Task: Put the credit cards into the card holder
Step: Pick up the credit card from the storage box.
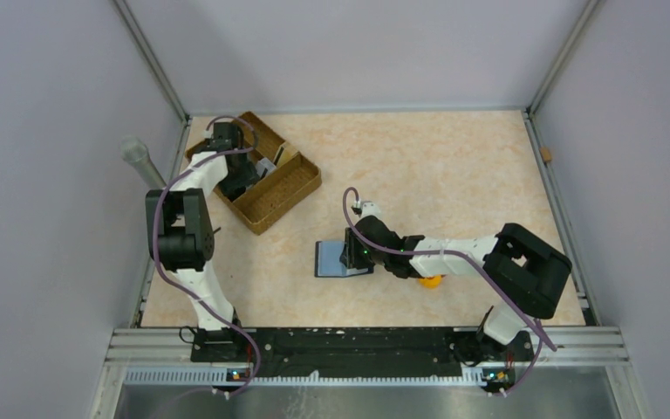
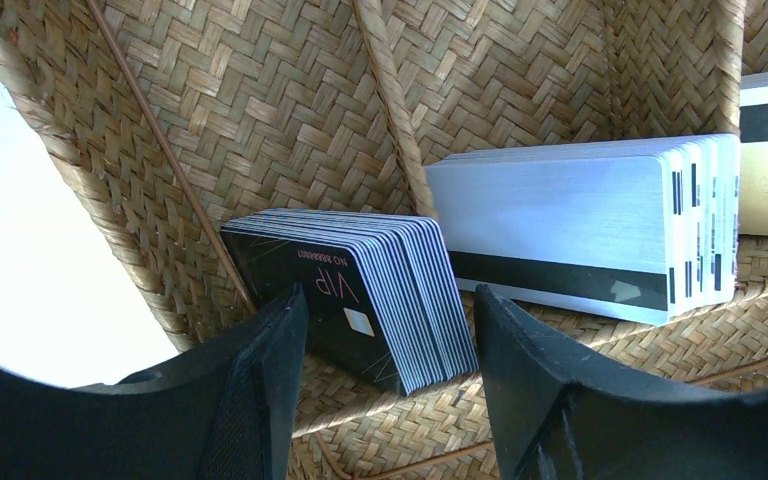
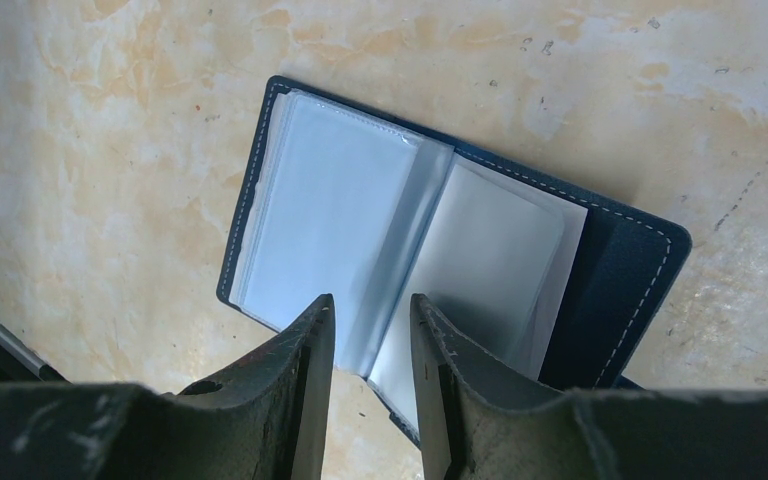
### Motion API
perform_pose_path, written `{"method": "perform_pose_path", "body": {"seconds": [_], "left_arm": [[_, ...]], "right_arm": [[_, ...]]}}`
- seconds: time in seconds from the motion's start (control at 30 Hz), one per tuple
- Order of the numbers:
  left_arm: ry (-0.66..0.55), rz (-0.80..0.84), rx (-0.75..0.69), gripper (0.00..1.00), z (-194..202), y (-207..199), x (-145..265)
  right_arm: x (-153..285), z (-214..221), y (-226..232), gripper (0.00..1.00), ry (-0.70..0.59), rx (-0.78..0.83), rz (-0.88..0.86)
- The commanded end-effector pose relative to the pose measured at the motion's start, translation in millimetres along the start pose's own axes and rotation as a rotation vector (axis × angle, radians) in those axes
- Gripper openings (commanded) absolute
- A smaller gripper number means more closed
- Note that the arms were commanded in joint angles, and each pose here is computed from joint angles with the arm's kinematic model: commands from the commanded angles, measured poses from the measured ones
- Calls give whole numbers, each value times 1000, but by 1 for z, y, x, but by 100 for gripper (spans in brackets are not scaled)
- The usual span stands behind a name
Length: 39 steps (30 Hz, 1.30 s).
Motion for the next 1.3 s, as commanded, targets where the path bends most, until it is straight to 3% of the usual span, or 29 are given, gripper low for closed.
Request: {"method": "perform_pose_path", "body": {"seconds": [0.0, 1.03, 1.27], "left_arm": [[-44, 77, -14, 64, -13, -16, 13], [-131, 98, -51, 59, -28, -16, 33], [-138, 93, -52, 50, -28, -15, 35]], "right_arm": [[10, -10, 14, 34, -34, 8, -50], [11, -10, 17, 35, -27, 13, -58], [10, -10, 17, 35, -26, 15, -57]]}}
Point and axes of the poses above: each gripper's point midway between its finger pads, its own x axis back along the fingers, its own y axis along the line the jaws close on, z = x × y, the point moved 4 cm from there along x, back along the fingers, and after that the axes turned 11 degrees about -x, right-handed, at the moved point
